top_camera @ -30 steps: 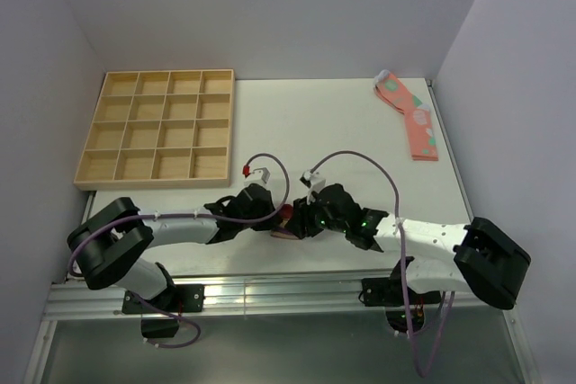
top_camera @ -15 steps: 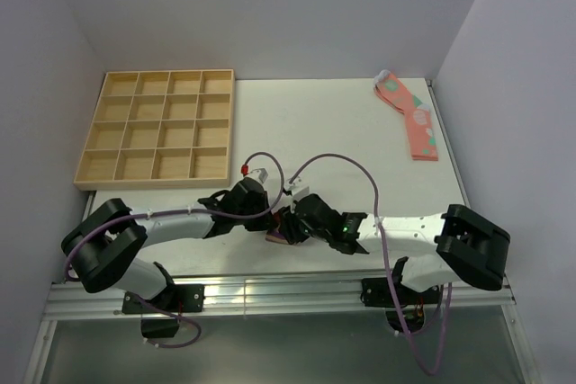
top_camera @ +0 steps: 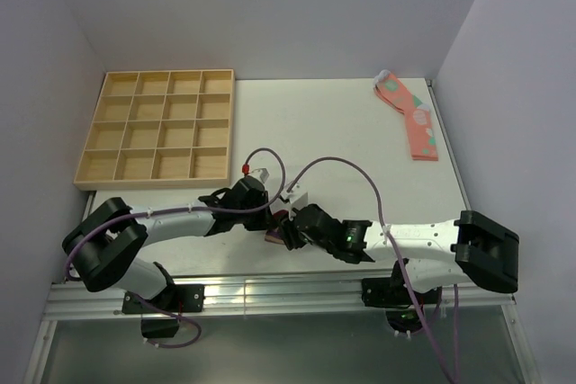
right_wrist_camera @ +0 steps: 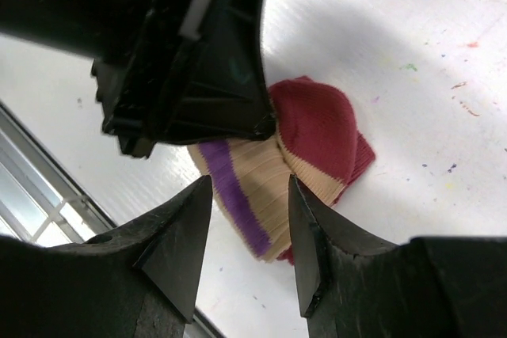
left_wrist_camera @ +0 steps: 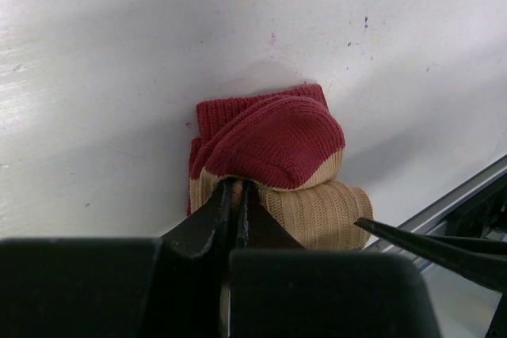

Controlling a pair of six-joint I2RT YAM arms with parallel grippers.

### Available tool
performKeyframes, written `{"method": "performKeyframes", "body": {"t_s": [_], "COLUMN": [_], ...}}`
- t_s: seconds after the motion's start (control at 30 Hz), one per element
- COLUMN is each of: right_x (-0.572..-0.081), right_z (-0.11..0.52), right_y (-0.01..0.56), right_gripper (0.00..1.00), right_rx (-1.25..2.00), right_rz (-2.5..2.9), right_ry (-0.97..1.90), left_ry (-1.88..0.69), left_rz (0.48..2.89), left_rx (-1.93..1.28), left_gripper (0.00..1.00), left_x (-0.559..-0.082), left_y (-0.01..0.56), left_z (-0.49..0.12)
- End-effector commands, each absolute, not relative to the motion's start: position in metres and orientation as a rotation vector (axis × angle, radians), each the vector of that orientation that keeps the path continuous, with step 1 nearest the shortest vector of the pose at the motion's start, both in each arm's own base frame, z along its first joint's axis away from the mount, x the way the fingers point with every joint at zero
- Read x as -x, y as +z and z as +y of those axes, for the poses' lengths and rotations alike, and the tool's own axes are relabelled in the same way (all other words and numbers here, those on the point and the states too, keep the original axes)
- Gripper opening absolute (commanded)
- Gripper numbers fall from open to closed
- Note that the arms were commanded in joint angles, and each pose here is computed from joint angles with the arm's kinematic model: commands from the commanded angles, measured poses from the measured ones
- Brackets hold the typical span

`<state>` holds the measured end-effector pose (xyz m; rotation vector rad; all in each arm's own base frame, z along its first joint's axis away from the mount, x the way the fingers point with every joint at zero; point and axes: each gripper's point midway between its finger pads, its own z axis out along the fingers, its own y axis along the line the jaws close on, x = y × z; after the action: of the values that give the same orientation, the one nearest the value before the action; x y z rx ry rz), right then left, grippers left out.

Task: Roll the socks
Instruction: Roll the sock at the center of the board.

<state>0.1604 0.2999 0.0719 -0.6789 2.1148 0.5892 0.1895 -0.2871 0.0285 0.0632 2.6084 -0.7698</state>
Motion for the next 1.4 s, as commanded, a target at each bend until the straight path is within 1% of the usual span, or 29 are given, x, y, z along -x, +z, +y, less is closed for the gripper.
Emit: {"method": "performKeyframes", "body": {"t_s": [0.0, 0.57, 0.93, 1.17, 1.37], "right_x": [-0.161, -0.151, -0.145, -0.150, -0.152], "right_z": [0.306, 0.306, 0.308, 0.303, 0.298], "right_y": [0.082, 0.045, 0.019, 0.012, 0.007], "right_gripper": [0.51, 0.51, 0.51, 0.58, 0.59], "right_rx": [0.724, 0.856, 0.942, 0.900, 0.826], "right_rz": [2.070, 2.135, 2.197, 2.236, 2.279], "right_ry": [0.547, 0.364, 0.269, 0.203, 0.220], "left_ry": [-0.511, -0.530, -0.549, -0.547, -0.554], "left_rz": [2.817, 2.845, 2.851, 2.853, 2.863], "left_rx": [-0.139, -0.167, -0.156, -0.159, -0.148], "left_gripper": [0.00, 0.00, 0.01, 0.00, 0.00], "left_x": [-0.157, -0.162, -0.179, -0.180, -0.175], "left_y": [-0.014, -0.015, -0.012, -0.013, -0.019], "left_z": [-0.242, -0.248, -0.255, -0.257, -0.254]}}
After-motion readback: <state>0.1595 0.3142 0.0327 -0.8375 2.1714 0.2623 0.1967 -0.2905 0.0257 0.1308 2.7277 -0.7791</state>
